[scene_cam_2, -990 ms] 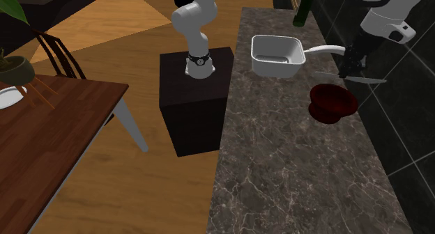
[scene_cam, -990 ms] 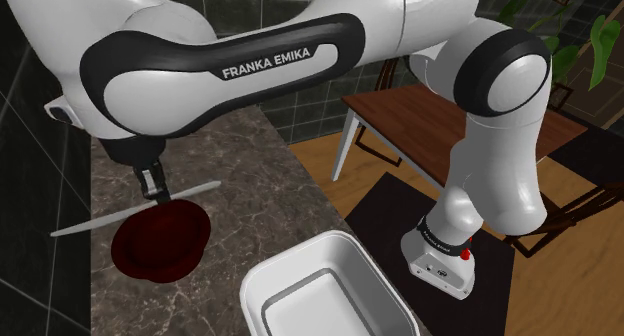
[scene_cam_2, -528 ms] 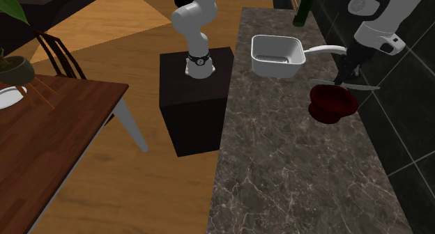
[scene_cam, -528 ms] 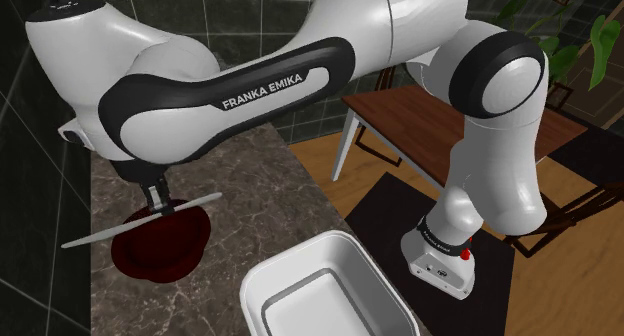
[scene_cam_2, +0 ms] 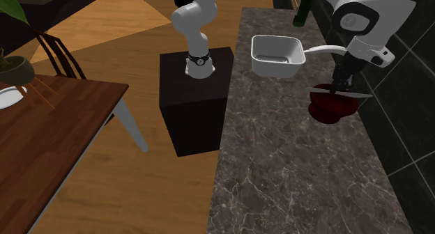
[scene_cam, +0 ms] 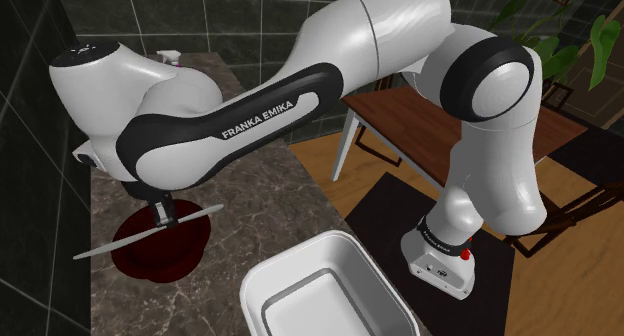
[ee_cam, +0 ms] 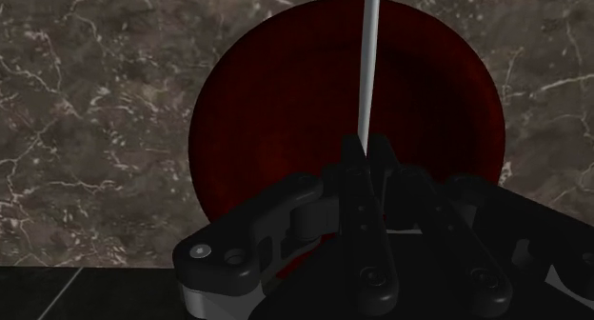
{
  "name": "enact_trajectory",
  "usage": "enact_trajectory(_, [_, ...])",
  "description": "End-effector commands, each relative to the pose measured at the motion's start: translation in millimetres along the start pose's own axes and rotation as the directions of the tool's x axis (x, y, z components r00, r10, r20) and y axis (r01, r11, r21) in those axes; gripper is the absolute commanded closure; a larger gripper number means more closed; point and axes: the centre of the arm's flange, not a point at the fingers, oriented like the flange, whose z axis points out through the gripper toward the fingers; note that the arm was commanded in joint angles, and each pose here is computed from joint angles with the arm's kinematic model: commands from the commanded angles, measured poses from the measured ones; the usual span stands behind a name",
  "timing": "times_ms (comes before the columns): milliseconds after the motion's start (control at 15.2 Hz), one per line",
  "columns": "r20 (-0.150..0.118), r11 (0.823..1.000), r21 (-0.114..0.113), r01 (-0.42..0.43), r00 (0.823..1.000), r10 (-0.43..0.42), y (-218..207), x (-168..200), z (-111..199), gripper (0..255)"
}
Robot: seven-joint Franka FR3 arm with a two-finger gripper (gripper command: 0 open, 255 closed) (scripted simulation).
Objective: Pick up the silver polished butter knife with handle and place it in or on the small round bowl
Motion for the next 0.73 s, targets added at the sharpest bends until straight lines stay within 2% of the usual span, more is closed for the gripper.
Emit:
enact_trajectory(0, [-0.001,1.000,0.000,0.000,1.000,0.000,-0.1,-0.8,3.5,255])
enact_trajectory(396, [-0.001,1.000,0.000,0.000,1.000,0.000,-0.1,-0.8,3.5,255])
enact_trajectory(462, [-0.001,1.000,0.000,0.000,1.000,0.000,-0.1,-0.8,3.5,0])
enact_trajectory(660, [-0.001,1.000,0.000,0.000,1.000,0.000,-0.1,-0.8,3.5,0])
